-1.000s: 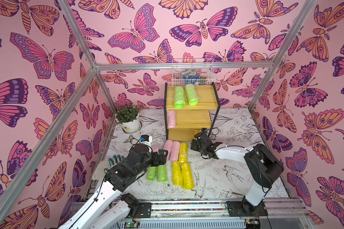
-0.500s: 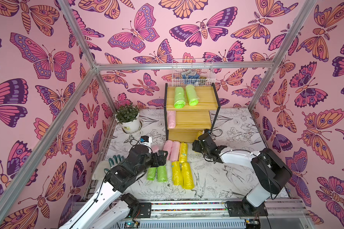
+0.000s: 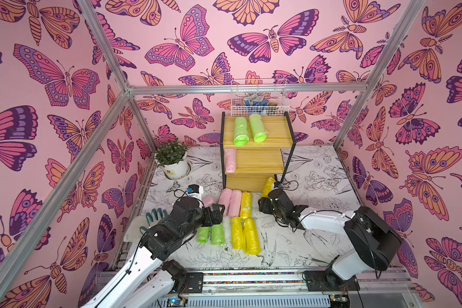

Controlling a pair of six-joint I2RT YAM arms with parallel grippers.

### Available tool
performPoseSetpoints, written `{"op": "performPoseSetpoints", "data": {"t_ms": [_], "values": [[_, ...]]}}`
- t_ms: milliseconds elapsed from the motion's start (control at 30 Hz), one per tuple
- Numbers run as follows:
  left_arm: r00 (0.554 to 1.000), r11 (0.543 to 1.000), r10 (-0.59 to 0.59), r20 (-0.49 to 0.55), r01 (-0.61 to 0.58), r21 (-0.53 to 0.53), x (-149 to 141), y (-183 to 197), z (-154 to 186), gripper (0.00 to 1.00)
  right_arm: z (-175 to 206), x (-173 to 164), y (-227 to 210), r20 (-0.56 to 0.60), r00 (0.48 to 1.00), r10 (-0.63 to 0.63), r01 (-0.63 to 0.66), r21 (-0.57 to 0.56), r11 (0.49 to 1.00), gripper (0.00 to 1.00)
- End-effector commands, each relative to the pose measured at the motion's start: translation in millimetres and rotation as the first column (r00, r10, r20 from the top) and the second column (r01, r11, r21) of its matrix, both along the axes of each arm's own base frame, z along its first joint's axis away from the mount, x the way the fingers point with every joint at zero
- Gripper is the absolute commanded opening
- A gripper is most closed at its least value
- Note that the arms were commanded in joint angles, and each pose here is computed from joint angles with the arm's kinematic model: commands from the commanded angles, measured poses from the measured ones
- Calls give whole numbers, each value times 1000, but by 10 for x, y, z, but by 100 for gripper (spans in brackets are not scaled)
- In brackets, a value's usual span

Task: Sort the rolls of trash bags by color and place them on the shelf
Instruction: Place the roll of trash bags on the shelf.

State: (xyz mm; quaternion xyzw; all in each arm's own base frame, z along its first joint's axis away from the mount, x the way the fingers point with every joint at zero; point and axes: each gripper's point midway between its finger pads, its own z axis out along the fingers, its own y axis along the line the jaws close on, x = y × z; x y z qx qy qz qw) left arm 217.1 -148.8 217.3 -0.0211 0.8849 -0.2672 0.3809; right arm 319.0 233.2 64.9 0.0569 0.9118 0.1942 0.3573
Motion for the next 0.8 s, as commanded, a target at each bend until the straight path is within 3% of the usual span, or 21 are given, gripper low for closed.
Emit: {"op": "performPoseSetpoints", "data": {"t_ms": [0, 200, 467, 767], "values": [[1000, 1000, -15, -8, 15, 14, -6, -20, -82, 99, 190, -32, 1, 52, 999, -1, -1, 27, 1000, 75], [995, 994, -93, -33, 94, 47, 21, -169, -103, 100, 501, -333, -264, 99, 995, -20, 20, 7, 1000, 76], [963, 947, -263, -55, 269, 175, 170, -737, -131, 98, 1092, -709, -942, 247, 960, -135, 127, 50, 991, 75], [923, 898, -374, -87, 384, 215, 429, -1611, -505, 96, 1074, -959, -1323, 278, 932, -232, 204, 125, 971, 69]]}}
